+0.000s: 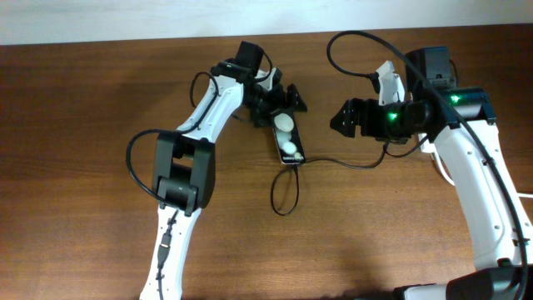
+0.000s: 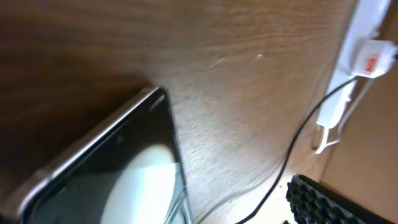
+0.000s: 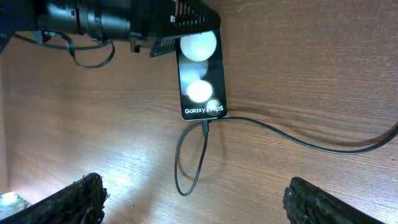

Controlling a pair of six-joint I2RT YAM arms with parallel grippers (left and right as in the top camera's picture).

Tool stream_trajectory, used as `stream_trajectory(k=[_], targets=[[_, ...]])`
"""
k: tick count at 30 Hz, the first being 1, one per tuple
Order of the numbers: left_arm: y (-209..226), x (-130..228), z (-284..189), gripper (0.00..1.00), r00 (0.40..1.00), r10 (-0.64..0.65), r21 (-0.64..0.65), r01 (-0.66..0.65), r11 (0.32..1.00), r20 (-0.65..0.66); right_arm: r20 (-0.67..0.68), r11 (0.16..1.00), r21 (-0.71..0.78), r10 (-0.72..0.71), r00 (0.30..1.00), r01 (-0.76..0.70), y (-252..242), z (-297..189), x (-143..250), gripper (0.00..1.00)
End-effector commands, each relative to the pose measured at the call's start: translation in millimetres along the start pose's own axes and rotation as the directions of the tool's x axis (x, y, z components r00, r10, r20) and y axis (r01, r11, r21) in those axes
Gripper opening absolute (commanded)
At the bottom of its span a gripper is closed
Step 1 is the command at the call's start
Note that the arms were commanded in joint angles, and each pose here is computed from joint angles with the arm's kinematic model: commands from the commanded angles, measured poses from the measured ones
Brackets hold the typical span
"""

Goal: Plug charger to phone and switch on socket
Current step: 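Open the left gripper and lift it up away from the phone, then move the right gripper over the white power strip's orange switch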

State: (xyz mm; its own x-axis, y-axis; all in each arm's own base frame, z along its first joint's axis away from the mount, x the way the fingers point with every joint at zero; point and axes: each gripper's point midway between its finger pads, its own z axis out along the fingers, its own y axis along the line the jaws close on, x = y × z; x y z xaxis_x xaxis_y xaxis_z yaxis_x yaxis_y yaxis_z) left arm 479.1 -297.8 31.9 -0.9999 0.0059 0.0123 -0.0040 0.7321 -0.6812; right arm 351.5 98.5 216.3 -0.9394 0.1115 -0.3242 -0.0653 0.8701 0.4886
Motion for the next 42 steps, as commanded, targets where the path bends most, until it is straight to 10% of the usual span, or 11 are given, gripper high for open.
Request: stream_trajectory(k=[1,12,23,42], targets=[[56,5,6,0.99,0.994,-0.105,-0.249,0.11,0.962,0.034,0.018,1.0,-0.012,-0.021,1.0,0.021,6,-6,-1,0.95],[79,6,-62,0.99,0.989,-0.094,-0.575,0.144,0.805,0.115,0.016,0.999,-0.011,-0.034,0.999,0.035,6,-5,-1,0.95],[-64,23,-206,0.99,0.928,0.324,-0.502,-0.196,0.843,0.182,-0.013,0.998,0.064,-0.013,1.0,0.014,-12,4,6,0.99],[-132,63,-285,0.99,0.842,0.424,-0.417,-0.271,0.868,0.334,-0.018,0.997,0.076,-0.008,1.0,0.009,-15,3,7,0.99]])
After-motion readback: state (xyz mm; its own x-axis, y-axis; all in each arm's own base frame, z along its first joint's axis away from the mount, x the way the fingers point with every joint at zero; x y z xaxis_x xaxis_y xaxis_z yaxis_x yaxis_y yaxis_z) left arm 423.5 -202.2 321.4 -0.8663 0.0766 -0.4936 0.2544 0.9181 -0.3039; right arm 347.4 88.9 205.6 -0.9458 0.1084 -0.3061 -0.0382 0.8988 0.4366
